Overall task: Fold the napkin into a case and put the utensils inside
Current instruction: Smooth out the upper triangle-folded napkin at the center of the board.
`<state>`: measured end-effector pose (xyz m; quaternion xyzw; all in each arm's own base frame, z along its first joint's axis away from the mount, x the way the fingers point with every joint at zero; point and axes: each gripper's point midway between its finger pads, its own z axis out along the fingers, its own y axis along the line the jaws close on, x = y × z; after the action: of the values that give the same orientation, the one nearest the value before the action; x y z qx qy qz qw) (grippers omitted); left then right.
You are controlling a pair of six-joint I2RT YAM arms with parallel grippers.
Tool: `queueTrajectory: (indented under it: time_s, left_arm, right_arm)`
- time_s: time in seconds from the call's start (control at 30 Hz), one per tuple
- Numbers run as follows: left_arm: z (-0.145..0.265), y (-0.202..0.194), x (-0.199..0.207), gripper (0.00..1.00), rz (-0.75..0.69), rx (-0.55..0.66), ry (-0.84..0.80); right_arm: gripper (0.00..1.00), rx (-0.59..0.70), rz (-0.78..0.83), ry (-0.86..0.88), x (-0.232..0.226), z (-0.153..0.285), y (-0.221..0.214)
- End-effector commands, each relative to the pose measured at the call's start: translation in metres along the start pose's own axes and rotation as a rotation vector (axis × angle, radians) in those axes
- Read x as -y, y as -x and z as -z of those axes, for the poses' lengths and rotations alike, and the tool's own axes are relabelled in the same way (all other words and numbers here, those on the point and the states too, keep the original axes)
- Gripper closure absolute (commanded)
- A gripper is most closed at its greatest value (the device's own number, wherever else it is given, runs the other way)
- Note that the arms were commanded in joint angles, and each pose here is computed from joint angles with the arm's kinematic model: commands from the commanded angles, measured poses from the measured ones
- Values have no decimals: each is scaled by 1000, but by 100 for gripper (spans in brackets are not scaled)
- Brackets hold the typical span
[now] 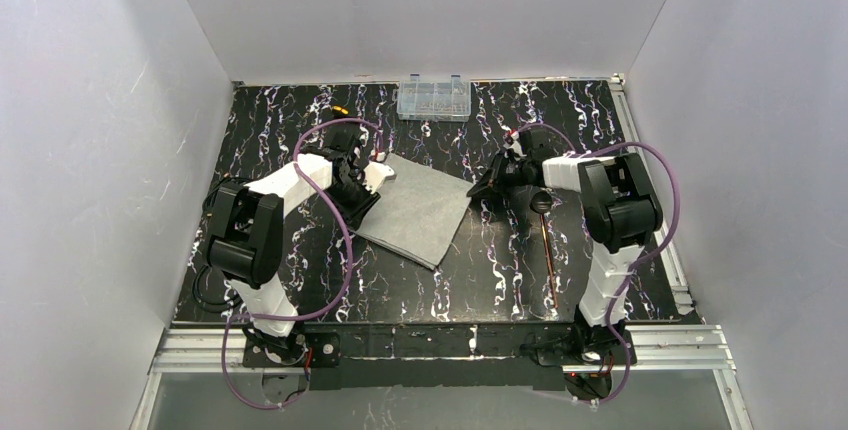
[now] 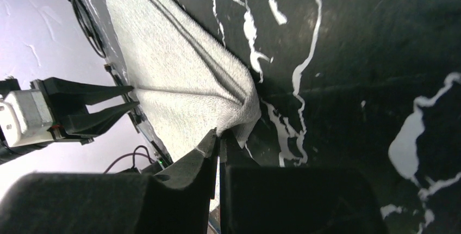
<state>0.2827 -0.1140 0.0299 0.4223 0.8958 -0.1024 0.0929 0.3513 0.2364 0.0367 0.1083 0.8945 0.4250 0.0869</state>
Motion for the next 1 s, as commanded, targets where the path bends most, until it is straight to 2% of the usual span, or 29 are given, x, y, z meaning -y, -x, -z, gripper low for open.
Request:
queueTrajectory:
  time_s: [0.0,0.27,0.5,0.67,0.77,0.97]
  left_arm:
    - [9,-5,5,73,-17,7,-8]
    - [9,-7,4,74,-32,-2,-3]
    - [9,-9,-1,74,-36,-5,28]
    - [10,-9,0,74,-35,0,27]
    - [10,-9,0,74,-32,2,25]
    - [11,-6,0,74,-30,6,26]
  right_arm:
    - [87,-7,-18,108,-12,-7,8]
    - [87,9,-22,87,-7,-10,13]
    - [87,31,25,-60,13,-1,12]
    - [69,70,78,-148,20,15,19]
    - [54,80,118,-141,10,24,24]
    - [53,71,206,-125,-17,47,29]
